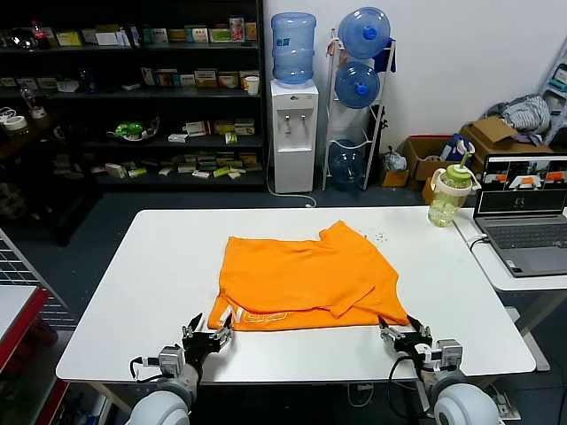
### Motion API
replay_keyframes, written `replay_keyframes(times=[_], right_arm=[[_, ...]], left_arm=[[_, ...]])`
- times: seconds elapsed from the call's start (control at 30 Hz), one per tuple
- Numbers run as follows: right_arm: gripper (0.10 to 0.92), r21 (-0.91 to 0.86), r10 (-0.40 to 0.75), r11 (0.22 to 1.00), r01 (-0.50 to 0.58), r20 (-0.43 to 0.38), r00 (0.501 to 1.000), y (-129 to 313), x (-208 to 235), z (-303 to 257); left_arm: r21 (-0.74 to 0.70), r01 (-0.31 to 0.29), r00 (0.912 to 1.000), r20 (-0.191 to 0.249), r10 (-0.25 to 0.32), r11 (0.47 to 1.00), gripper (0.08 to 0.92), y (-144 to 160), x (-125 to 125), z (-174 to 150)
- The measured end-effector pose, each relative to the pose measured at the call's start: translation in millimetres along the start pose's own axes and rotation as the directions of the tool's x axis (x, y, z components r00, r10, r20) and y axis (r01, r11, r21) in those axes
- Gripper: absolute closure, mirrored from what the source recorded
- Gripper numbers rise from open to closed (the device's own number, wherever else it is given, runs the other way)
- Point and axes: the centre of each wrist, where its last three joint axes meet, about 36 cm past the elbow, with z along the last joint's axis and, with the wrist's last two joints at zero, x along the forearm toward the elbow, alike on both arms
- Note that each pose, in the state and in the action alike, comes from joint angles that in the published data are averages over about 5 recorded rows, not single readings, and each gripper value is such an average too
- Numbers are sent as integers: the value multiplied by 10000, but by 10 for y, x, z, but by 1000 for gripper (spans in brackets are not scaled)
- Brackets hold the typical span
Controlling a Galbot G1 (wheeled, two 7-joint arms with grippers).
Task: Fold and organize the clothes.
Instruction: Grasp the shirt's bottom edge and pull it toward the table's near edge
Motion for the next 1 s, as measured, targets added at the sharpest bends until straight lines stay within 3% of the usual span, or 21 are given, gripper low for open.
replay_keyframes(times=[0.57,0.77,1.0], right_arm=[[867,-42,142,9999,-142,-1,9999,-40,47,0],[898,-78,211,9997,-211,16,9998,-78,90,-31],[898,-101,259,9996,-259,-21,9997,-126,246,-88]], left_arm=[[46,4,9998,-220,-3,10000,761,-44,-5,73],[21,113,9997,-205,-113,9999,902,-22,28,57],[60,286,9996,-59,-286,9996,910,50,127,-43]])
